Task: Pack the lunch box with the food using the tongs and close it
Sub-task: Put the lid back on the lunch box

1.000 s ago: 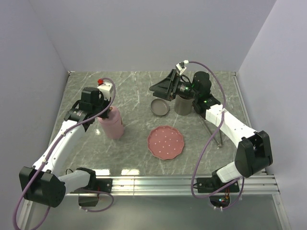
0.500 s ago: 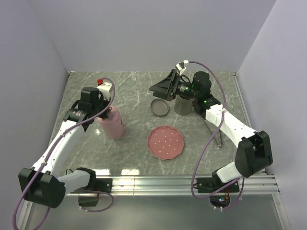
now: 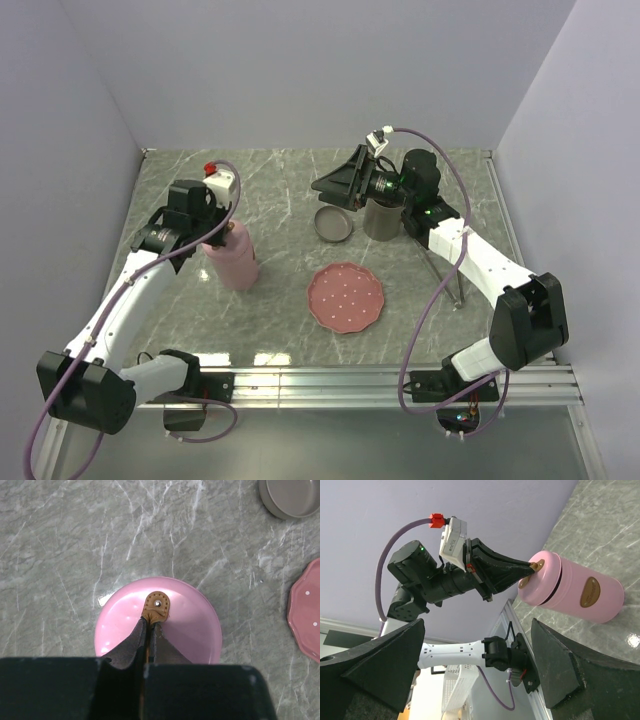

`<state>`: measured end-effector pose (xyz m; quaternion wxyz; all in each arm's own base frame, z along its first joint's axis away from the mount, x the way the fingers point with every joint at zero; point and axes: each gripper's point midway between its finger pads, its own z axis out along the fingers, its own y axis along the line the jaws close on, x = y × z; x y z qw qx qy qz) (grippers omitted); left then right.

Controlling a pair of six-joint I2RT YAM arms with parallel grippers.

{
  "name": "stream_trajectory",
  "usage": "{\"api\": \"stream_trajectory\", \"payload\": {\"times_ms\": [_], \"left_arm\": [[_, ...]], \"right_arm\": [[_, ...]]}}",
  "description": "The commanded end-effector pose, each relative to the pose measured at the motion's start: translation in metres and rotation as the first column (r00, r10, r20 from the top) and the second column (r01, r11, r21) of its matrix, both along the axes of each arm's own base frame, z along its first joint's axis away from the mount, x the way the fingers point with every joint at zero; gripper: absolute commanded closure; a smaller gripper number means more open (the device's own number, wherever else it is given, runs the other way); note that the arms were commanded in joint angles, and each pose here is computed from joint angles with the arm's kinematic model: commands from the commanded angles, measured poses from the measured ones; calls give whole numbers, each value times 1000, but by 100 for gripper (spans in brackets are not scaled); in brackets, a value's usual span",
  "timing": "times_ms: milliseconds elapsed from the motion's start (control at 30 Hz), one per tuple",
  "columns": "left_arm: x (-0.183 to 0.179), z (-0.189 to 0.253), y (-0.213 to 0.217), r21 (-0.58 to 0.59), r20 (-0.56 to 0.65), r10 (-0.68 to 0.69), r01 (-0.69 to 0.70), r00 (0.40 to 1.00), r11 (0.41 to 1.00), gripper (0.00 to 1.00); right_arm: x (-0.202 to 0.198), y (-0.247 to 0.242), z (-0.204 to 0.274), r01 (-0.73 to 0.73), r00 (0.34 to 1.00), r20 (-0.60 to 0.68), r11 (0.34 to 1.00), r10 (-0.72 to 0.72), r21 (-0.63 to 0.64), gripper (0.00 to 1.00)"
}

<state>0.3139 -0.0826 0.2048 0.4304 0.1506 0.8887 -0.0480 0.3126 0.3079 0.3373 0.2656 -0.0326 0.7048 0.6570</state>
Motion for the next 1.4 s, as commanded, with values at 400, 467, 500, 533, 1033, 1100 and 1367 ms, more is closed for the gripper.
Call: {"api": "stream_trajectory", "payload": {"times_ms": [400, 467, 500, 533, 1033, 1100, 1367], "left_arm": [[4, -12, -5, 17, -5, -14, 15, 1000, 1000, 100], [4, -15, -6, 10, -8, -12, 12, 1000, 1000, 100], [4, -15, -7, 5, -10, -9, 9, 1000, 1000, 100], [4, -16, -7, 3, -13, -10, 10, 1000, 1000, 100], [-17, -41, -6, -1, -73, -32, 32, 997, 999, 100], [-23, -46, -7, -1, -84, -46, 46, 995, 999, 100], [-30, -50, -8, -3, -99, -69, 69, 993, 998, 100]], "right_arm": [[-5, -3, 7, -8, 998, 56, 1000, 7, 16, 7], [-5, -3, 7, -8, 999, 53, 1000, 8, 17, 6], [-5, -3, 7, -8, 998, 56, 1000, 8, 16, 6], [-5, -3, 7, -8, 998, 57, 1000, 7, 16, 6], [-6, -4, 4, -5, 998, 64, 1000, 4, 3, 6], [-6, -5, 4, -1, 997, 71, 1000, 1, -1, 6], [-5, -5, 3, -1, 997, 75, 1000, 2, -9, 6]]}}
